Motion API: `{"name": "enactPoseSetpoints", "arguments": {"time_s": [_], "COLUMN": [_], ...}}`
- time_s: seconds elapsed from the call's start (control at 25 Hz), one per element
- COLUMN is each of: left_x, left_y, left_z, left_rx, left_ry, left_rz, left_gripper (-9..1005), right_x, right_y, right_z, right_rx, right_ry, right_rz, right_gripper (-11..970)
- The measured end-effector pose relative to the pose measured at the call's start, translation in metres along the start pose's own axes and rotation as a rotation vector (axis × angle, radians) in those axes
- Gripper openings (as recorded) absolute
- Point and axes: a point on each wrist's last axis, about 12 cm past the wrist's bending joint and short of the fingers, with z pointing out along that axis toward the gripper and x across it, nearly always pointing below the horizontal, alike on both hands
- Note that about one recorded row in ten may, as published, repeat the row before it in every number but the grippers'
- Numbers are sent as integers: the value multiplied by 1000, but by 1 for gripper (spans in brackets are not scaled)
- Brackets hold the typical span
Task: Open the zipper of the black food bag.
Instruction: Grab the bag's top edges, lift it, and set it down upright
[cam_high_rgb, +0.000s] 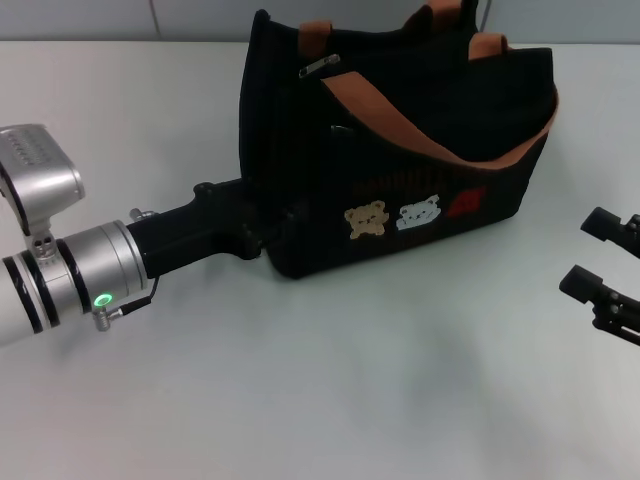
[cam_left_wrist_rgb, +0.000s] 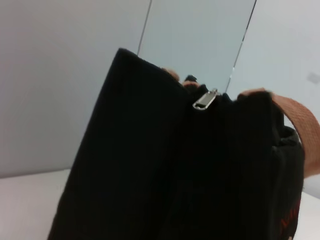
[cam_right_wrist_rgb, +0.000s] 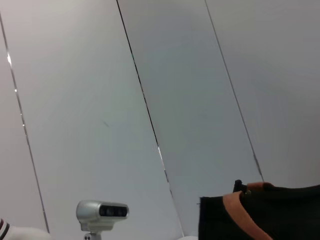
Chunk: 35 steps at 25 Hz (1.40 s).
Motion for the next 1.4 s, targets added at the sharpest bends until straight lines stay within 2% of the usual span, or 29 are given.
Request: {"name": "enactPoseSetpoints", "arguments": {"time_s": [0.2,0.32,0.44,0.64,0.92,1.24,1.4], "left_x": [3,3,4,6,5,-7,-14], "left_y": [-1,0,-3,-5,-2,12,15], "left_z": [-8,-14,-21,-21,-31,-68,-77], "left_rx": [-29,-36,-44,-38,-63,-120,-120], "left_ry": [-52,-74,-113,-116,-142,-180,-196], "left_rz": [15,30,104,123,139,167,189], "left_gripper": [290,234,178,84,72,68,67], "right_x": [3,3,3,4,4,10,14], "right_y": [0,-1,-2,-3,-4,-11,-14], "right_z": [2,4,5,5,6,14,22], "right_rx": [9,7,13,21,21,93,111], "right_ry": [0,-1,4,10,9,0,-4], "right_rz": [13,13,13,14,13,49,71], "right_gripper": [815,815,814,814,814,815,815]}}
